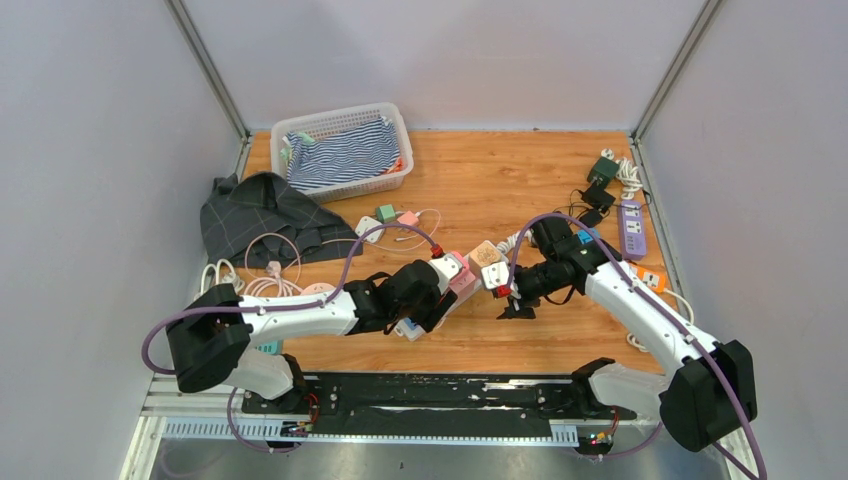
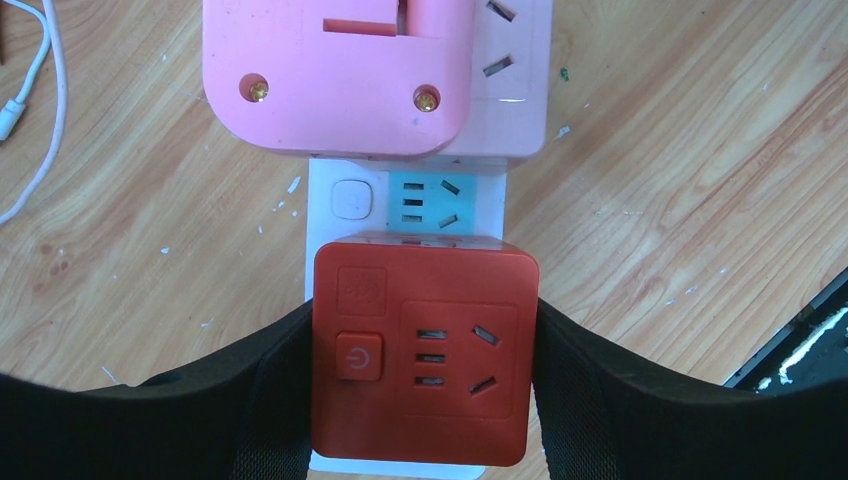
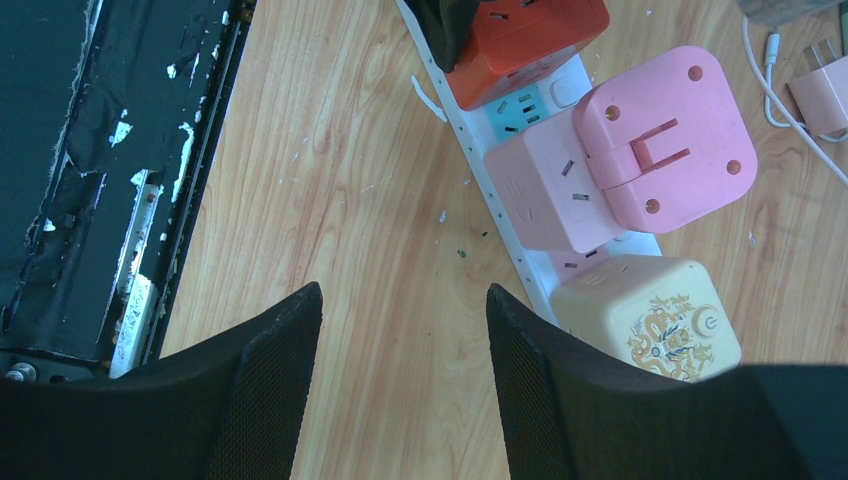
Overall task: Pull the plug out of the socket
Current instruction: Remove the plug from the socket.
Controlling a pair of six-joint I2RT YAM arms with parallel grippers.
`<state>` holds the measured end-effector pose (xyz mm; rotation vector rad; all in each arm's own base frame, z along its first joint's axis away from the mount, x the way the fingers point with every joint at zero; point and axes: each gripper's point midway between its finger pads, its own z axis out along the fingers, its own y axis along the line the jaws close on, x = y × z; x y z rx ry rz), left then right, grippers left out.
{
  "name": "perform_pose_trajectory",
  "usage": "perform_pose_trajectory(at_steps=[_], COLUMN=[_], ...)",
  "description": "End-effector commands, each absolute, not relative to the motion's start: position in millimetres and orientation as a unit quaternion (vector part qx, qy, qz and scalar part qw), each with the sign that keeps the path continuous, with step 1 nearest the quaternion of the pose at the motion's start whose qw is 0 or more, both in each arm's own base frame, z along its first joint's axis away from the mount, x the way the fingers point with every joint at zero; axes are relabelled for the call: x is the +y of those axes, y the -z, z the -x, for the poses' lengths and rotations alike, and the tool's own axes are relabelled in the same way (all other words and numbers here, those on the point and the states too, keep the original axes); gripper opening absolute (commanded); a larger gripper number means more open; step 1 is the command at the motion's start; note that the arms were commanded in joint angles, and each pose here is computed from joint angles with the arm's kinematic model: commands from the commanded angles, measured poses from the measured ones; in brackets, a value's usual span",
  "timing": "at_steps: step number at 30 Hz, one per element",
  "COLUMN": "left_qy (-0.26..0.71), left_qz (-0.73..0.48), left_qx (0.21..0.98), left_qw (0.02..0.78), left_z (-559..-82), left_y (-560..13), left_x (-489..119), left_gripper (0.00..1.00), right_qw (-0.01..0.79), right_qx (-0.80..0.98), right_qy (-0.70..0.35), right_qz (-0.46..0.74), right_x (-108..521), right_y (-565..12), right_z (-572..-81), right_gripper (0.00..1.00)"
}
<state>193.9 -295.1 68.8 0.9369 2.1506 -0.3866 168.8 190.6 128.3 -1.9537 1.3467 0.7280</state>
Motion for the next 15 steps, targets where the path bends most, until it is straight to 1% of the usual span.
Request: perform_pose_trajectory(at_steps=[1,15], left_qy=[0.168,0.172], left_qz=[-0.373,-0.374], left_qx=[0.833,0.833], left_qw=[0.373,0.371], left_z=[-191.0,-189.5], left_y=[-72.6,-71.5], left_x=[-306.7,-307.5], left_gripper=[0.68,0.68], right_qw=[0.324,0.325], right_qx=[0.515,0.514], right_qy=[-0.278,-0.279], right_qz=[0.743,0.743], right_x=[185.8,185.8], right_y=[-125.9,-126.2], right_z=[-165.6,-165.3], right_gripper=[0.64,0.64])
